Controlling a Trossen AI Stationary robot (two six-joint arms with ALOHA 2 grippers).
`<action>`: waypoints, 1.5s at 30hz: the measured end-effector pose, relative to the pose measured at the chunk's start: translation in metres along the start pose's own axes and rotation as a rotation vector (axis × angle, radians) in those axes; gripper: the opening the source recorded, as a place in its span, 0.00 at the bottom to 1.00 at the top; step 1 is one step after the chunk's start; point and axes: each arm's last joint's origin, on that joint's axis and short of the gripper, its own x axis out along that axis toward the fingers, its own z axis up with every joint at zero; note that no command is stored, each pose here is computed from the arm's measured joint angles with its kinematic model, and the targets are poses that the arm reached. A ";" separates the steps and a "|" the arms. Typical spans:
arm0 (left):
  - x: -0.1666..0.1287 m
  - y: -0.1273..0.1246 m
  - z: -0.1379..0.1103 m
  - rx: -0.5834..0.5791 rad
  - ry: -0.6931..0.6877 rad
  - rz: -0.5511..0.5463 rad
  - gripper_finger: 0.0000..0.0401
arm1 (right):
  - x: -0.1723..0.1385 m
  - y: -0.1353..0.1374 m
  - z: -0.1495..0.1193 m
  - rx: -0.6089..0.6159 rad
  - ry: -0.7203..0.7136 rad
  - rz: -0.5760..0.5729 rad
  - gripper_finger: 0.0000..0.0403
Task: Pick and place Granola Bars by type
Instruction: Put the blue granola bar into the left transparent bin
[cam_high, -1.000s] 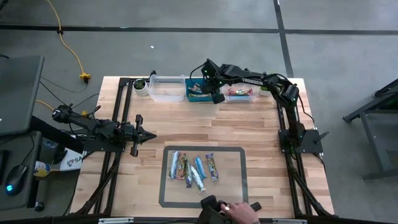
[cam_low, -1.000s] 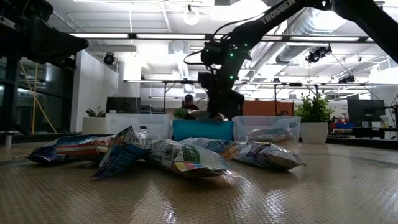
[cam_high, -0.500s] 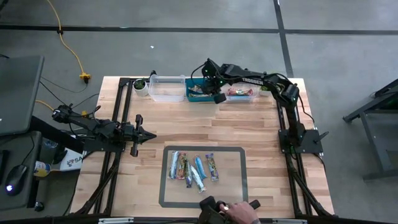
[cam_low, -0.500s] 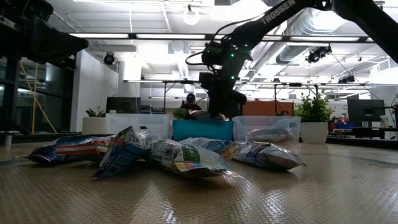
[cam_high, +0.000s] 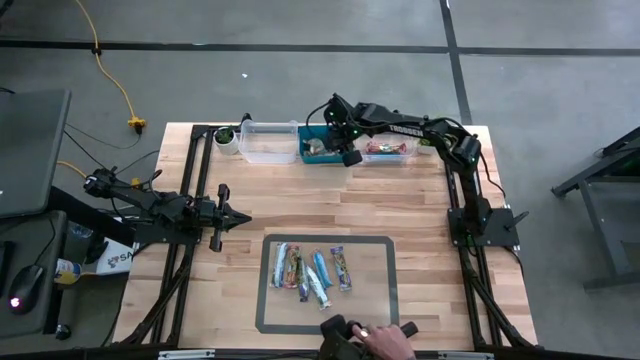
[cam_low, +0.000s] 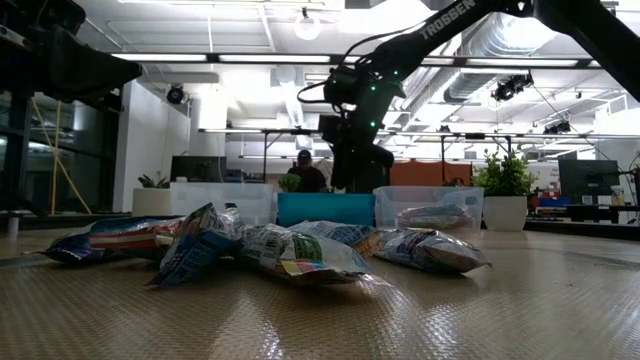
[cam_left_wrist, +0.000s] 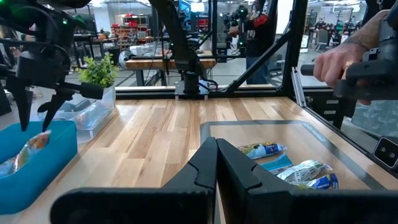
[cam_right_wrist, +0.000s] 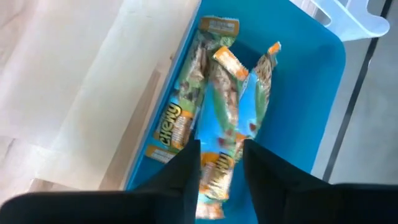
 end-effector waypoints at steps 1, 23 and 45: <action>0.000 0.000 0.000 0.000 0.000 0.000 0.00 | 0.000 0.000 0.000 0.002 0.004 -0.005 0.27; 0.000 0.000 0.000 0.000 0.000 0.000 0.00 | -0.130 0.033 0.072 0.384 -0.320 -0.088 0.32; 0.000 0.000 0.000 0.000 0.000 0.000 0.00 | -0.205 0.165 0.160 0.928 -0.444 0.377 0.32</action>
